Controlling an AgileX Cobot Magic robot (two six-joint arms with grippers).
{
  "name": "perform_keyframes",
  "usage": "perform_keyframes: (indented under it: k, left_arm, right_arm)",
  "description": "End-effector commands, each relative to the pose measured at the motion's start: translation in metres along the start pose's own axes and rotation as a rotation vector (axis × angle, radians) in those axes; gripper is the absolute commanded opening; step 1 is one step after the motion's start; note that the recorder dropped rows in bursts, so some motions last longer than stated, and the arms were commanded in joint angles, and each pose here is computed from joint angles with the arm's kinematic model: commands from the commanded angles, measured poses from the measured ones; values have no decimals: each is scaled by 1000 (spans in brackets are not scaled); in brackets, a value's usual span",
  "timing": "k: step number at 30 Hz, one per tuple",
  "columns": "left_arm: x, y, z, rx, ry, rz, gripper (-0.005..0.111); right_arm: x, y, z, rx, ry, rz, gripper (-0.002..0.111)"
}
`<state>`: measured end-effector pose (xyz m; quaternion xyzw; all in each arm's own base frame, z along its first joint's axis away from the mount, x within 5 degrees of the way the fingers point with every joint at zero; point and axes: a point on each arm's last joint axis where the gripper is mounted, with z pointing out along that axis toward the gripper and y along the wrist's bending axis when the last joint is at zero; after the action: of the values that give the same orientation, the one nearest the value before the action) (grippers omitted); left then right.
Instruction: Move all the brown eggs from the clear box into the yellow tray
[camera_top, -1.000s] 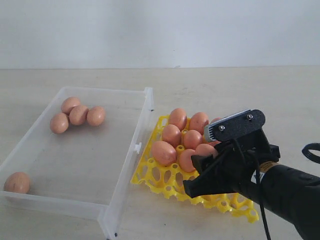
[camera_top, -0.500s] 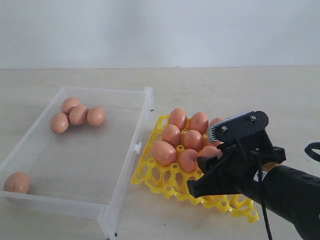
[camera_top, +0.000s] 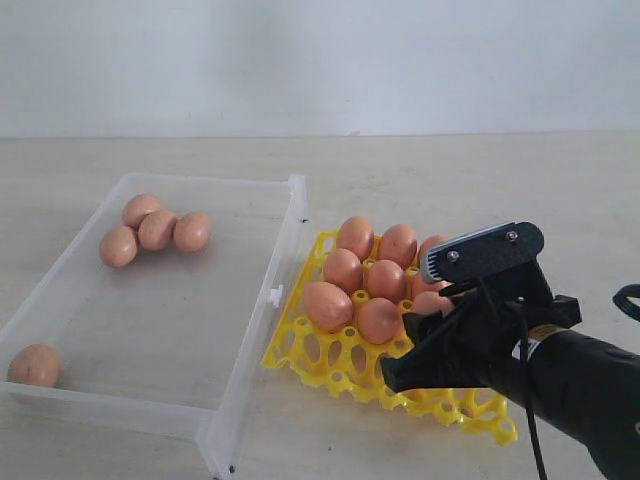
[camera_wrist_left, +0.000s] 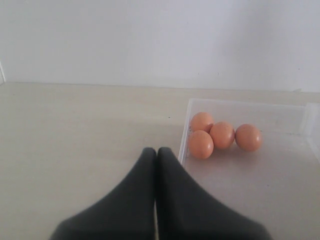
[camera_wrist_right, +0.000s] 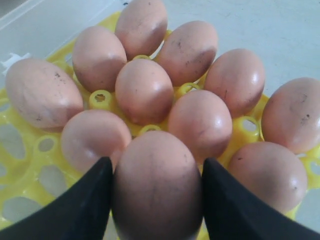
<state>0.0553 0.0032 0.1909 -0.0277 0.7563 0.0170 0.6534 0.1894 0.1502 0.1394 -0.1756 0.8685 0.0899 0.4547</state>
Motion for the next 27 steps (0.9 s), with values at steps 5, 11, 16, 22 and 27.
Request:
perform_keyframes:
  k: [5, 11, 16, 22, 27]
  left_arm:
    - [-1, 0, 0, 0, -1, -5, -4]
    - [-1, 0, 0, 0, -1, -5, -4]
    - [-1, 0, 0, 0, -1, -5, -4]
    - [-1, 0, 0, 0, -1, -5, -4]
    - [-1, 0, 0, 0, -1, -5, -4]
  right_arm:
    - [3, 2, 0, -27, 39, -25, 0]
    - [3, 2, 0, -30, 46, -25, 14]
    - [2, 2, 0, -26, 34, -22, 37]
    - [2, 2, 0, -26, 36, -15, 39]
    - [4, 2, 0, -30, 52, 37, 39]
